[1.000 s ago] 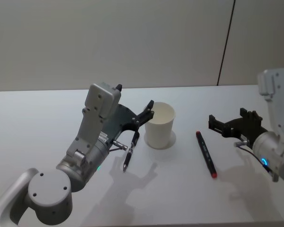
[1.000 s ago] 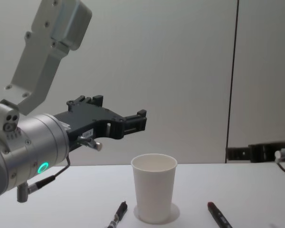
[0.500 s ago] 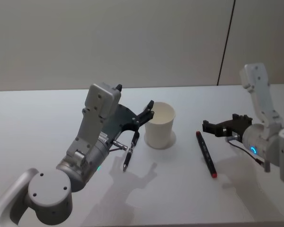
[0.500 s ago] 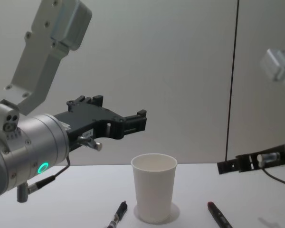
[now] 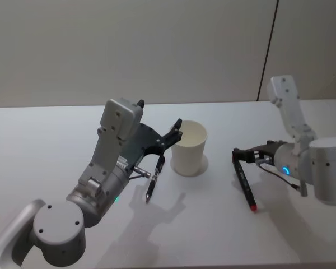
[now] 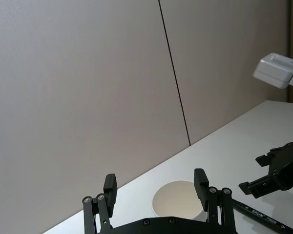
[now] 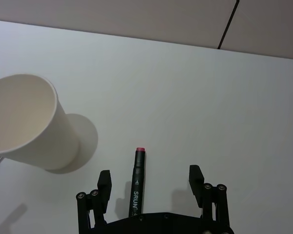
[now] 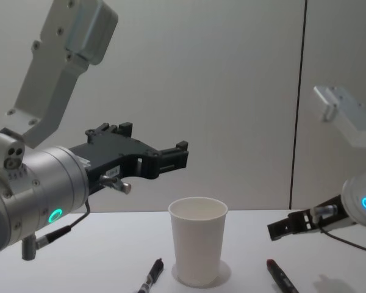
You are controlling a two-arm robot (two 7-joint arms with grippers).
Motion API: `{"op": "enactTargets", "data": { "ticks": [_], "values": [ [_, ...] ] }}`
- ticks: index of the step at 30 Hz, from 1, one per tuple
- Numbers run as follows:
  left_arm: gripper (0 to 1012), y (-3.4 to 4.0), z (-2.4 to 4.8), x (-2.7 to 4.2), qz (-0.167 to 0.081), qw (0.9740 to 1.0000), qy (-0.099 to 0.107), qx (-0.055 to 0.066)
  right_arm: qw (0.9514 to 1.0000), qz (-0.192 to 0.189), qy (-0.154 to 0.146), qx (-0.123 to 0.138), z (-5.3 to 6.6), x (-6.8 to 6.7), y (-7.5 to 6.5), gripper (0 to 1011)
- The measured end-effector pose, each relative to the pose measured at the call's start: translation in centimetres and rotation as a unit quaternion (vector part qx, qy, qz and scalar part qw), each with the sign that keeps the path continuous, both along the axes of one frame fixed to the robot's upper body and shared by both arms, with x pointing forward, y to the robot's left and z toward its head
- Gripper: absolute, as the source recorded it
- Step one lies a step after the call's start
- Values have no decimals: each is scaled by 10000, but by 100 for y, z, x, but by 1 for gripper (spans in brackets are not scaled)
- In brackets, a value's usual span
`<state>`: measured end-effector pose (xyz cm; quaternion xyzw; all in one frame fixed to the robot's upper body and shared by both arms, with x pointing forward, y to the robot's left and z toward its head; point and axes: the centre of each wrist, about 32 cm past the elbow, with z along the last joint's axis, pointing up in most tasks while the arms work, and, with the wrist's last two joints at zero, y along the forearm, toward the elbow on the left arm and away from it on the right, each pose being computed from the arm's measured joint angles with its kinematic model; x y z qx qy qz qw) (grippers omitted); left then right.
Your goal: Place the pen into the pen holder.
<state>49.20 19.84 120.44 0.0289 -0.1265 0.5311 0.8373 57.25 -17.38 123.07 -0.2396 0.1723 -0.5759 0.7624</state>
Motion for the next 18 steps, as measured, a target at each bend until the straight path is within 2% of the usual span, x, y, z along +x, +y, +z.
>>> {"op": "enactTargets", "data": {
  "ticks": [18],
  "values": [
    [1002, 0, 0, 0, 0, 10000, 0, 0, 9990, -42, 367, -260, -97, 226, 139, 1002]
  ]
}}
